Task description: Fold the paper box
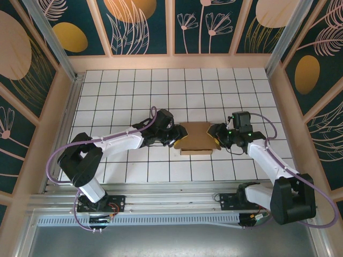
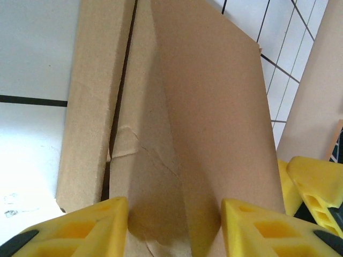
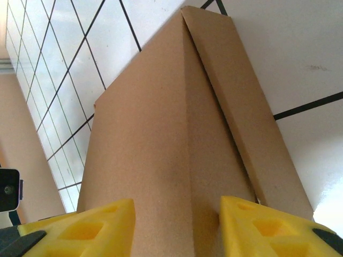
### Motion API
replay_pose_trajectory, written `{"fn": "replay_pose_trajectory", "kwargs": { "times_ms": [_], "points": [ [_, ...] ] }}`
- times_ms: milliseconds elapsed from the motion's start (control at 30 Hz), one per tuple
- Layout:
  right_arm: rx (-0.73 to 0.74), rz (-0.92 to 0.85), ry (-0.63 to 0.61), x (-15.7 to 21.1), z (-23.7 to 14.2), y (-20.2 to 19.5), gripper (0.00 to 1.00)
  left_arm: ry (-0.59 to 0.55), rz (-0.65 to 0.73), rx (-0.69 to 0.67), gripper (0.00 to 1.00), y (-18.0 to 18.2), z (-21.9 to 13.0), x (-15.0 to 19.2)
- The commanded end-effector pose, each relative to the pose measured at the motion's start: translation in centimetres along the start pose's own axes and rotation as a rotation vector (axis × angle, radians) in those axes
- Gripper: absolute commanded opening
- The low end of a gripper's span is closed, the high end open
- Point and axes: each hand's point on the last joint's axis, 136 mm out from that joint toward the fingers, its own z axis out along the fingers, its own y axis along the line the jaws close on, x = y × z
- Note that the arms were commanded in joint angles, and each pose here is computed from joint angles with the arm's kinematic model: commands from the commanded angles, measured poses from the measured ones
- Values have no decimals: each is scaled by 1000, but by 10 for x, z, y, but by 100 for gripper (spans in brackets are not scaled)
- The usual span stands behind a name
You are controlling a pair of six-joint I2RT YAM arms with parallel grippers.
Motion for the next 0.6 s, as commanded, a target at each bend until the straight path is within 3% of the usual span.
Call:
{"fn": "replay_pose_trajectory", "kwargs": {
  "times_ms": [0, 267, 567],
  "points": [
    [-33, 8, 23, 8, 3, 6, 45, 49, -22, 37, 47, -4, 7, 9],
    [-18, 8, 21, 10, 6, -1, 43, 60, -26, 12, 37, 9, 13, 12],
    [36, -32, -12, 9, 9, -14, 39, 55, -3, -80, 35, 36, 25, 10]
  ]
}}
